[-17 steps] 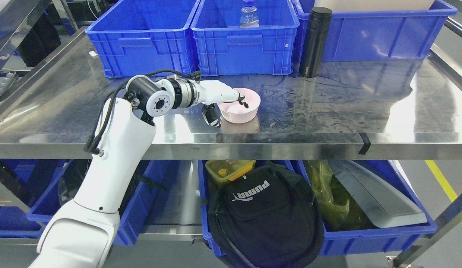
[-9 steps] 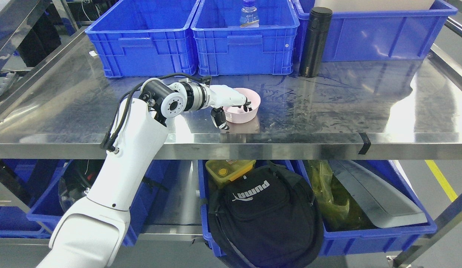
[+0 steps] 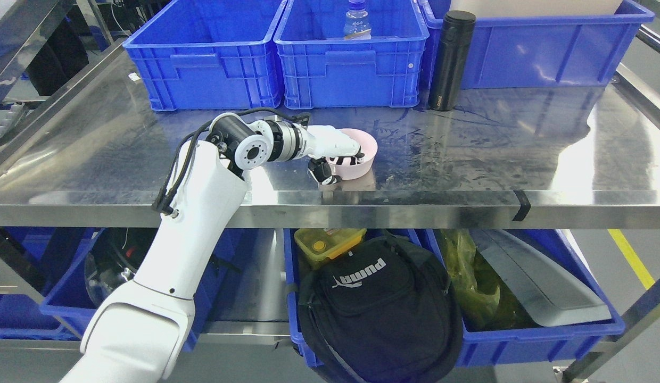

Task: Stack pink IKEA bowl on shelf middle layer
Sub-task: 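Hook the left hand fingers over the pink bowl's rim, then lift the pink bowl off the shelf with the left hand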

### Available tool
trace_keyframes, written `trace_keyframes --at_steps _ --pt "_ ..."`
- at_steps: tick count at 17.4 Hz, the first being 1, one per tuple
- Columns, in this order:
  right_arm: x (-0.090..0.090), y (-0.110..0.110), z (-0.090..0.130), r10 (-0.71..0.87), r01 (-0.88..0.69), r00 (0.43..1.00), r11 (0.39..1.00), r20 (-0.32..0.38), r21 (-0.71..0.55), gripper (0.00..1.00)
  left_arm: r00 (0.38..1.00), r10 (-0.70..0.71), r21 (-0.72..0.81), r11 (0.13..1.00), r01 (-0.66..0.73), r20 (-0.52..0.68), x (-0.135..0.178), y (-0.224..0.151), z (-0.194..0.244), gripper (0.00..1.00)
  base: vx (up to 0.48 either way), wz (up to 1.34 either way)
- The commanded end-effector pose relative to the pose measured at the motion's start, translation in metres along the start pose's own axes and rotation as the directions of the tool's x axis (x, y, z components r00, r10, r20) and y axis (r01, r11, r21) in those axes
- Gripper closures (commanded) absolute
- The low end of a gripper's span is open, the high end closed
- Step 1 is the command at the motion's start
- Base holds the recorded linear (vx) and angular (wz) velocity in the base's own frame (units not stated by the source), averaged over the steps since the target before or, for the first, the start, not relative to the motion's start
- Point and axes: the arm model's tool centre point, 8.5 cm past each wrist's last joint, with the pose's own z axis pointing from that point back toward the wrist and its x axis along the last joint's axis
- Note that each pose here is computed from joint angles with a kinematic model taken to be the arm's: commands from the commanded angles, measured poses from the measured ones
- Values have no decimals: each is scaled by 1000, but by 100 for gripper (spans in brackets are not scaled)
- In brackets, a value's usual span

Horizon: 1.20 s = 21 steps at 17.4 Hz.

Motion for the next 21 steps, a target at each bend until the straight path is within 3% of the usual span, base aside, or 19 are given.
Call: trace_keyframes --at_steps 1,8,14,18,21 --pt "-9 -10 0 2 -2 1000 1000 -6 -17 0 997 73 75 994 -75 38 -13 4 10 100 0 0" --pt "-9 -10 0 2 -2 1000 1000 -6 -17 0 997 40 335 941 -57 58 -30 43 75 100 0 0" --pt "-9 -10 0 2 -2 1000 1000 -6 -17 0 991 -18 537 842 -56 131 -24 60 133 100 1 4" --pt "-9 -10 0 2 -2 1000 1000 -6 -17 0 980 -129 618 786 7 154 -9 52 151 100 0 0" --pt "-9 -10 0 2 -2 1000 1000 -6 -17 0 977 -137 600 800 11 165 -6 27 141 100 -4 123"
